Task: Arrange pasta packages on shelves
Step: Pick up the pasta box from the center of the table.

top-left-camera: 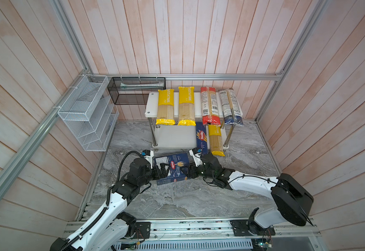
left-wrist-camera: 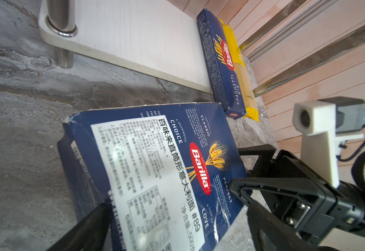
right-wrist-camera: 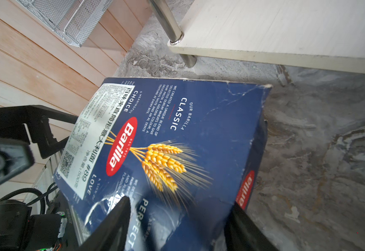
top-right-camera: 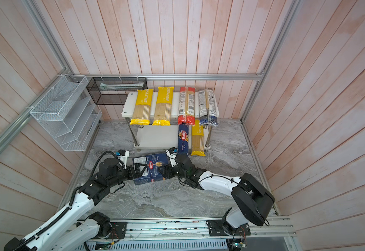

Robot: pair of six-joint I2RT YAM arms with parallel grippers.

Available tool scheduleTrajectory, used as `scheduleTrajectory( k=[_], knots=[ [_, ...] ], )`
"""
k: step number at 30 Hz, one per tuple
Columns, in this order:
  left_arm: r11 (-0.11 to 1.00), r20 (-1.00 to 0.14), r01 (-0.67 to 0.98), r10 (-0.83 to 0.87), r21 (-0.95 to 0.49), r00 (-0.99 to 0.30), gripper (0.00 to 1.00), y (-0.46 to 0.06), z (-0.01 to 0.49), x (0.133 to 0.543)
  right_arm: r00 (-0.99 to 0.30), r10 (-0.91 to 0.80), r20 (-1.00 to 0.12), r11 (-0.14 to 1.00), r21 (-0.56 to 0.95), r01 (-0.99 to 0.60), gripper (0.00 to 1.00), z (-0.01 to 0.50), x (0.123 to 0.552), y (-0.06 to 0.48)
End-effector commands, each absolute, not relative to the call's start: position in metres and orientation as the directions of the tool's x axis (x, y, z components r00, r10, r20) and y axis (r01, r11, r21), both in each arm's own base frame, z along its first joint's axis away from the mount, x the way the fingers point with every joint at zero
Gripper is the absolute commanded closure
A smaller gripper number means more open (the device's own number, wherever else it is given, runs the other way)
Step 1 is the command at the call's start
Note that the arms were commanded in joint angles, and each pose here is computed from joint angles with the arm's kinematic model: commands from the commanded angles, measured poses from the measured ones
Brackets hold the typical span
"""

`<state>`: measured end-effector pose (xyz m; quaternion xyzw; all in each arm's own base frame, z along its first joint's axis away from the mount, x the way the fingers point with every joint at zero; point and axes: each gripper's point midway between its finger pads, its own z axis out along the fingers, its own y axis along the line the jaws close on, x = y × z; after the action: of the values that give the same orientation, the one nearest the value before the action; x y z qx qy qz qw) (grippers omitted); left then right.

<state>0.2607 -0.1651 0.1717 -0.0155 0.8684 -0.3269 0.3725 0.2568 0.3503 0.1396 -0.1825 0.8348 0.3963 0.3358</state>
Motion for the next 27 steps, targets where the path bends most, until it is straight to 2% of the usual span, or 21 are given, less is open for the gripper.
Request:
scheduleTrajectory(
  k=[1,12,27],
  knots=[
    [0.638,-0.731,0.458,-0.257,-0.619,-0.632,0.00,-0.204,0.241,0.262,-0.576,0.021,-0.817,0.374,0.541,-0.753,0.36,0.231,0.235,0.391],
    [0.645,-0.767,0.480,-0.277,-0.595,-0.579,0.00,-0.209,0.263,0.280,-0.513,0.095,-0.853,0.415,0.503,-0.758,0.38,0.256,0.248,0.385],
    [0.648,-0.811,0.530,-0.255,-0.547,-0.526,0.00,-0.225,0.276,0.309,-0.464,0.128,-0.876,0.472,0.466,-0.749,0.39,0.261,0.269,0.386]
  ],
)
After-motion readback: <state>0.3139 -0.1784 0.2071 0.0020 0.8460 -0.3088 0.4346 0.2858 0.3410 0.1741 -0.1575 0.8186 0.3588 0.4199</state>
